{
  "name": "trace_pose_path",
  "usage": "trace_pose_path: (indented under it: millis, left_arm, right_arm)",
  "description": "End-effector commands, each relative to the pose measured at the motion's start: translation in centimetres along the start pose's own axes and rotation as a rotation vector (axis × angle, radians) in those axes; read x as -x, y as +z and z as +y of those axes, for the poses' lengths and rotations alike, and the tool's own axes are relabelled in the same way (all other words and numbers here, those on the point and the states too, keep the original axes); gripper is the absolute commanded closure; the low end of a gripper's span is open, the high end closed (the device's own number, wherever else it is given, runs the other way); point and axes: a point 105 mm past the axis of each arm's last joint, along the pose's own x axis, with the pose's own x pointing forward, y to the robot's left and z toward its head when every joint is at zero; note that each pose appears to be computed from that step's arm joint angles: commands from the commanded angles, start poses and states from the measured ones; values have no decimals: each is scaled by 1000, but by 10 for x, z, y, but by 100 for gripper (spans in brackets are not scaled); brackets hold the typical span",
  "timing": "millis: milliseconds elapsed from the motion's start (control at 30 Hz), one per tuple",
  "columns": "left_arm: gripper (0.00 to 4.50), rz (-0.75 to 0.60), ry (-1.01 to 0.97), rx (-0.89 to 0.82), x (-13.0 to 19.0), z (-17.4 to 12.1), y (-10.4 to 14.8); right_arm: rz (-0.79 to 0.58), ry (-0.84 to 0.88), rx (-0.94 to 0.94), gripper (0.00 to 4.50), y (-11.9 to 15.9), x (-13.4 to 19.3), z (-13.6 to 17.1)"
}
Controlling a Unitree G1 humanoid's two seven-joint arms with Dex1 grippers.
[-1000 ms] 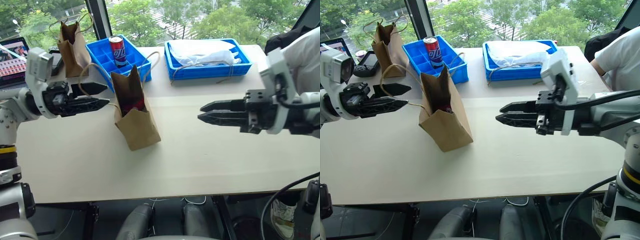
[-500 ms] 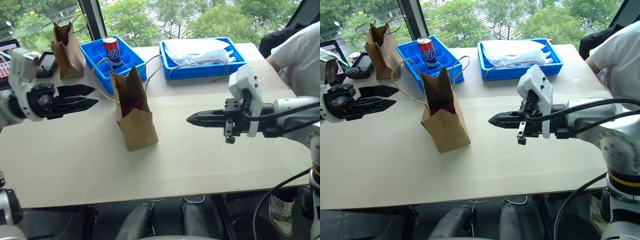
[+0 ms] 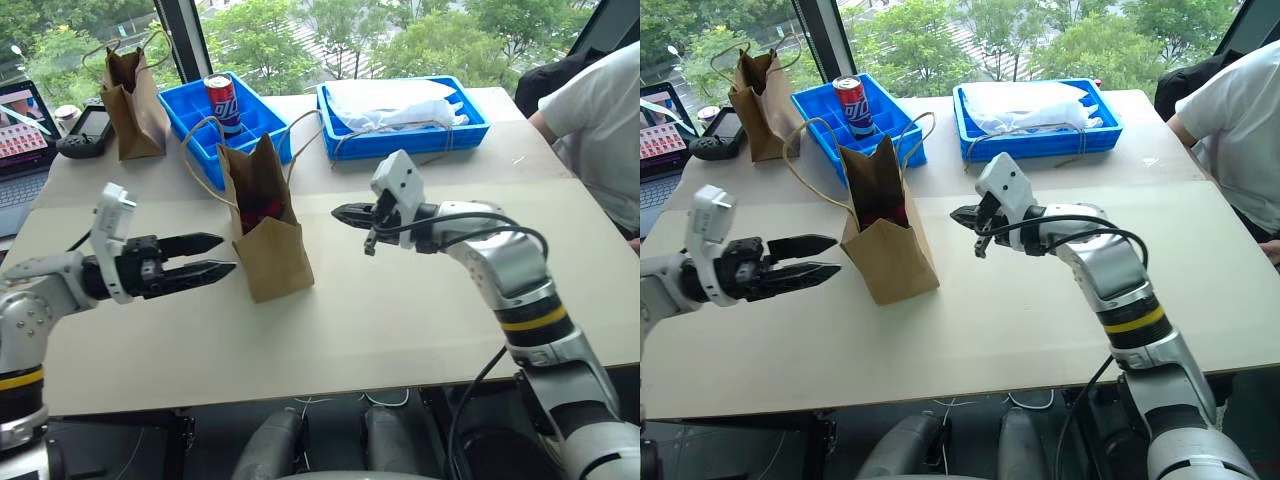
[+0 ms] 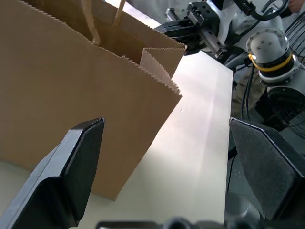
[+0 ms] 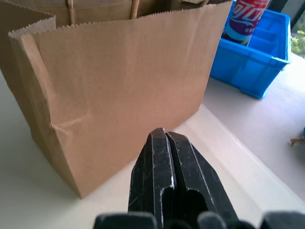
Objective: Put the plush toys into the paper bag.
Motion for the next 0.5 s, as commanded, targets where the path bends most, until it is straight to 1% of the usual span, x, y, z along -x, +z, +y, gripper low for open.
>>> trace_pose_path:
  millis: [33, 200, 333, 500]
  left_arm:
    - [0, 6, 4, -15, -15, -10, -6]
    - [0, 14, 49, 14, -23, -8, -19]
    - [0, 18, 99, 5, -28, 0, -21]
    - [0, 7, 155, -24, -35, 11, -18]
  right_arm:
    - [-101, 83, 45, 447, 12, -17, 18]
    - [-185, 195, 1, 447, 20, -29, 47]
    - [-213, 249, -8, 447, 23, -36, 63]
    - [-225, 283, -18, 447, 26, -44, 74]
